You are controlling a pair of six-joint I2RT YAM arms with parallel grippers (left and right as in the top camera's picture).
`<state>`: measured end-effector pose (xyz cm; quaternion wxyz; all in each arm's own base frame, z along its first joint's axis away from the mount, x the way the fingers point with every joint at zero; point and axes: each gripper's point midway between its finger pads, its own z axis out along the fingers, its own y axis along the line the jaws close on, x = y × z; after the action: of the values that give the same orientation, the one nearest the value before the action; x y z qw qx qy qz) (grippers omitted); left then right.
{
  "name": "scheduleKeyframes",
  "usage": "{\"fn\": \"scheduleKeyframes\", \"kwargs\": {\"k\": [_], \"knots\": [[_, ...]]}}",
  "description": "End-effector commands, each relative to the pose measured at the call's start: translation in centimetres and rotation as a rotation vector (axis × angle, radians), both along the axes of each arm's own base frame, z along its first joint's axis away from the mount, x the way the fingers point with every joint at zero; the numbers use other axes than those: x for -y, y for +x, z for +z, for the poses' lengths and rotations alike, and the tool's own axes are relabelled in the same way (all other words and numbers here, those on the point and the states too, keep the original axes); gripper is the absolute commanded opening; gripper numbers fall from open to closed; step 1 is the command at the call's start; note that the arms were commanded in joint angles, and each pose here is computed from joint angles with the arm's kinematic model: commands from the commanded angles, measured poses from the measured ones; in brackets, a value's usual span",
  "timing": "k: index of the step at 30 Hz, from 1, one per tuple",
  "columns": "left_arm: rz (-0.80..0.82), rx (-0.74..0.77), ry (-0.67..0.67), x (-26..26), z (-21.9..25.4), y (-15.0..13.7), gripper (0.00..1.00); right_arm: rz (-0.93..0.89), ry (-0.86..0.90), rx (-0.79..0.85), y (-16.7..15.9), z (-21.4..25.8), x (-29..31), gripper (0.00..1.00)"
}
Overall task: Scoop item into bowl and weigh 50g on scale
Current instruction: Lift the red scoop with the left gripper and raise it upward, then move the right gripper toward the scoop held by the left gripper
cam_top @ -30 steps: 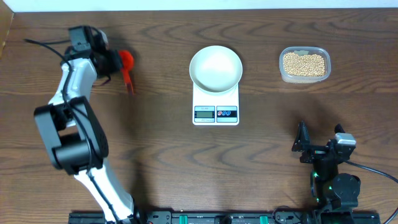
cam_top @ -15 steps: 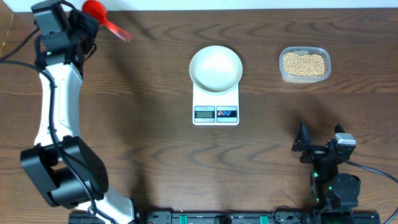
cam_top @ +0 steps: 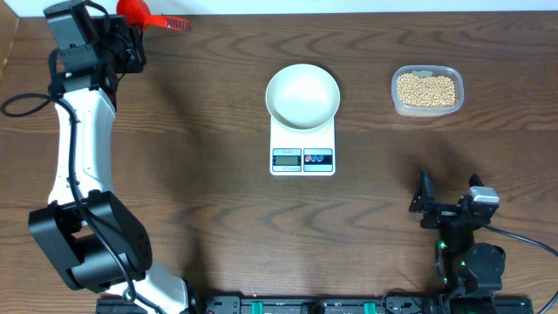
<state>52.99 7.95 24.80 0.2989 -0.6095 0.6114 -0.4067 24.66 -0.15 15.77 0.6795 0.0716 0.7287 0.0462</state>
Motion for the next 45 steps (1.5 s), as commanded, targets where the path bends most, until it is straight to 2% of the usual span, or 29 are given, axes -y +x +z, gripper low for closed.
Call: {"fn": "scheduleKeyframes", "kwargs": {"k": [1, 11, 18, 23, 28, 34, 40, 45], "knots": [[0.000, 0.032, -0.033, 0.2, 1.8, -0.2, 0.07, -0.018, -0.012, 0.012, 0.0, 0.3, 0.3, 0.99], [-0.001, 0.032, -0.033, 0.3, 1.8, -0.2, 0.07, -0.012, 0.130, 0.230, -0.3, 5.8, 0.3, 0.99], [-0.002, 0.032, -0.033, 0.3, 1.8, -0.2, 0.07, -0.032, 0.135, 0.268, -0.7, 9.6, 0.9, 0.99], [-0.003, 0.032, -0.033, 0.4, 1.8, -0.1, 0.07, 0.029, 0.071, 0.227, 0.5, 12.3, 0.2, 0.99], [-0.003, 0.032, -0.033, 0.4, 1.8, -0.1, 0.07, 0.060, -0.025, 0.177, 3.2, 15.9, 0.3, 0.99], [-0.001, 0.032, -0.036, 0.4, 1.8, -0.1, 0.07, 0.101, -0.102, 0.144, 7.9, 20.8, 1.8, 0.99], [-0.015, 0.032, -0.037, 1.1, 1.8, 0.0, 0.07, 0.338, -0.093, 0.118, 14.0, 24.2, 2.4, 0.99], [-0.052, 0.026, -0.062, 4.0, 1.8, 0.3, 0.07, 0.539, -0.028, 0.103, 18.9, 25.7, 1.6, 0.99]]}}
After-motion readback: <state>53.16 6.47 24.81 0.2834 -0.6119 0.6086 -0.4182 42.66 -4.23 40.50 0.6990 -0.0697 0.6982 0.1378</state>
